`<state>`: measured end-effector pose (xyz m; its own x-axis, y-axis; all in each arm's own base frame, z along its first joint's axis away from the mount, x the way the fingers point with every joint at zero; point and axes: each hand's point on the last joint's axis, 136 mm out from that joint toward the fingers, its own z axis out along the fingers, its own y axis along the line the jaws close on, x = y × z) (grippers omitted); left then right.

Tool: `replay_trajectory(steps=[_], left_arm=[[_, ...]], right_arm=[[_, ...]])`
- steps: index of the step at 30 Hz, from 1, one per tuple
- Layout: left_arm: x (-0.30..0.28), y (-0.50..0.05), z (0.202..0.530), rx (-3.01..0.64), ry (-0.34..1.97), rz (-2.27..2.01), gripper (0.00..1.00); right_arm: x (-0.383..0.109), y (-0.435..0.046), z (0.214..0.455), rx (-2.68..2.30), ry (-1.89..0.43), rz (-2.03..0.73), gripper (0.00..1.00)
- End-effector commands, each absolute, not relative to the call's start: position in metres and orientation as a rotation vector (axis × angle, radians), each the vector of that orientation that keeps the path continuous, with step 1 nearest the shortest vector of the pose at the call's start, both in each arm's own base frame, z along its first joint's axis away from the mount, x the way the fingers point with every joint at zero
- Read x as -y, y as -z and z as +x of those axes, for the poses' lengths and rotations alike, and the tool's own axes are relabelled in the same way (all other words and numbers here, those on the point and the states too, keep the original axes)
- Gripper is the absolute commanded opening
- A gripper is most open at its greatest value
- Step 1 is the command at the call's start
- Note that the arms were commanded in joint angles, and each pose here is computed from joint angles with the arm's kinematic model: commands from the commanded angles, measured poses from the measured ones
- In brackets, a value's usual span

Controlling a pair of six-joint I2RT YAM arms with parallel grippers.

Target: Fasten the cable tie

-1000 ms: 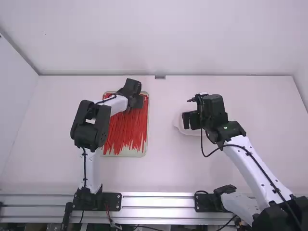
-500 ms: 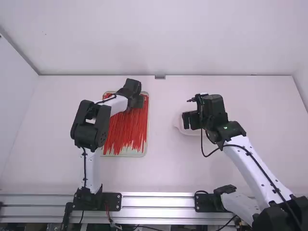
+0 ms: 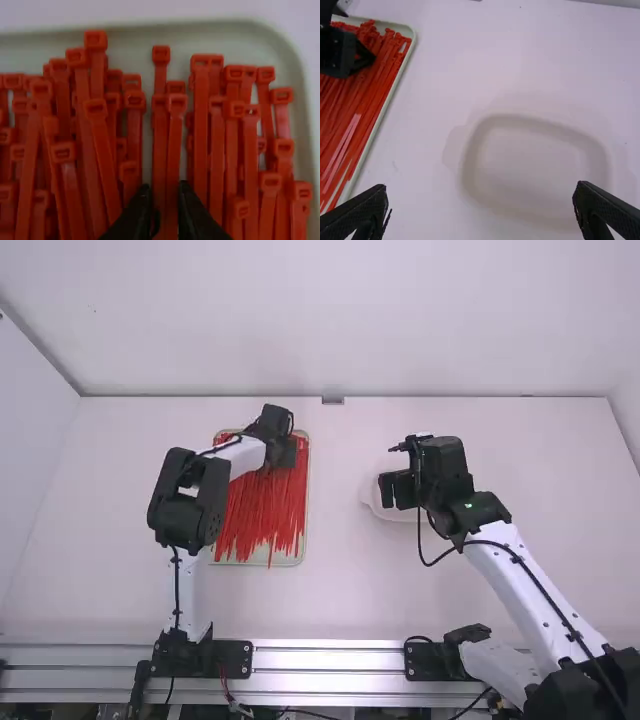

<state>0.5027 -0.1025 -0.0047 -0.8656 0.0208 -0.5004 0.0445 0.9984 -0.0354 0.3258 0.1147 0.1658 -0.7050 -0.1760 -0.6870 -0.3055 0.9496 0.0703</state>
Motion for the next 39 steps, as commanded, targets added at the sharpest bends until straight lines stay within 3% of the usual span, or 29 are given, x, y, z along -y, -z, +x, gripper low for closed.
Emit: replay_trajectory(steps=[1,10,33,39], left_arm=[[0.107,-0.006,0.51,-2.607,0.054,0.045,0.17],[0.108,-0.019,0.511,-2.633,0.048,0.048,0.18],[0.115,-0.005,0.48,-2.775,0.111,0.052,0.21],[0.117,-0.003,0.475,-2.794,0.132,0.062,0.17]], right_arm=[[-0.114,-0.169,0.324,-2.357,-0.23,-0.334,0.98],[-0.114,-0.168,0.323,-2.362,-0.229,-0.335,0.98],[-0.117,-0.168,0.322,-2.361,-0.256,-0.346,0.98],[-0.117,-0.168,0.322,-2.362,-0.256,-0.346,0.98]])
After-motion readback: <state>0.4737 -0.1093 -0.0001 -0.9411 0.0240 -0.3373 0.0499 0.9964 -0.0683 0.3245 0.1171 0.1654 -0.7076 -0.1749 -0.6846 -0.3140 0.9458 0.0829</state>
